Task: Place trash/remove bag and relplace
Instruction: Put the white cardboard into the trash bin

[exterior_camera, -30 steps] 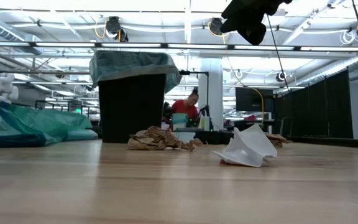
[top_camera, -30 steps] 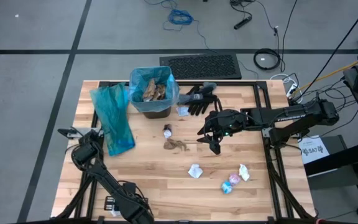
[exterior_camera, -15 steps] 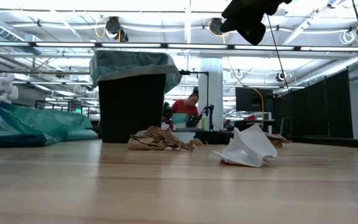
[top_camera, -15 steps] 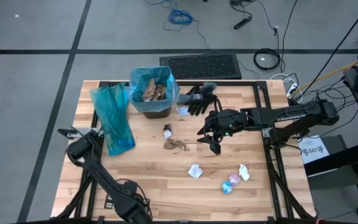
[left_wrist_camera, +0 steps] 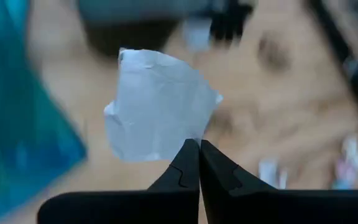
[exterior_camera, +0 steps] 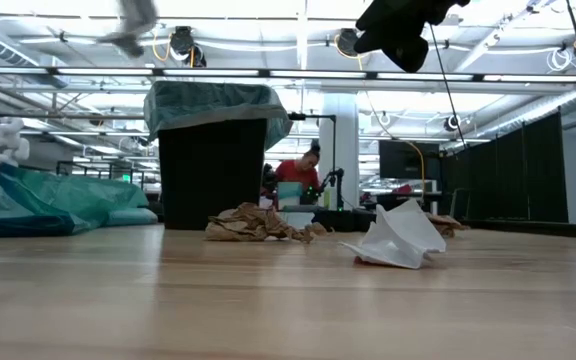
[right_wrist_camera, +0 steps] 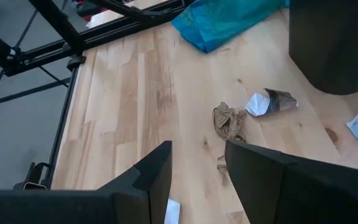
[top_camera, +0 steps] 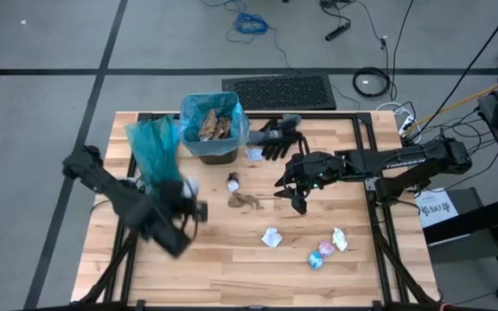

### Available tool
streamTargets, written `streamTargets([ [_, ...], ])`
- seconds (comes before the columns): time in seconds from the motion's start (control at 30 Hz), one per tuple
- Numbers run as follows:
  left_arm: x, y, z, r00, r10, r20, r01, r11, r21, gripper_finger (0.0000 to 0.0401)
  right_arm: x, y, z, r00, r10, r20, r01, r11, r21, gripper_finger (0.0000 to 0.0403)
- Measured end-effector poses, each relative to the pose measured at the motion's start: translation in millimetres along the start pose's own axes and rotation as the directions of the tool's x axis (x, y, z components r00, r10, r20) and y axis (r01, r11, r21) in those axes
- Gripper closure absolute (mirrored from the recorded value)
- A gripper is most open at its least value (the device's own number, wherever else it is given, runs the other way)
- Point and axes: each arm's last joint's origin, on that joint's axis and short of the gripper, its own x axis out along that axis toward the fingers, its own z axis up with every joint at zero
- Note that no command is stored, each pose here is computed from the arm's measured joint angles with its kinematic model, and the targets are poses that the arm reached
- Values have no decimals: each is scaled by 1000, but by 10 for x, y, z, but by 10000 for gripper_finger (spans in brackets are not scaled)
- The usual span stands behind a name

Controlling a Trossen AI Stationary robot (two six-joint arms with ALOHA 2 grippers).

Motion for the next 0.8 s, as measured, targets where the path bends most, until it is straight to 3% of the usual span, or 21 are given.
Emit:
streamTargets([
  [0.1,28,76,397,997,-9,79,6,999,37,400,-1,1,1,1000,0,1,0,1000,30,261],
  [0.23,108,219,868,984,47,169,-61,995,76,401,-1,-5,3,1000,-22,9,21,997,71,261],
  [0.43,267,346,1372,958,123,257,-165,975,148,401,-3,-29,11,994,-100,38,93,982,163,261],
  [0.6,436,250,1737,972,10,235,-87,943,321,401,-6,-45,20,985,-162,64,140,955,261,261],
  [0.8,748,356,2116,990,7,144,-66,911,407,401,23,-44,53,978,-182,106,129,917,378,261],
])
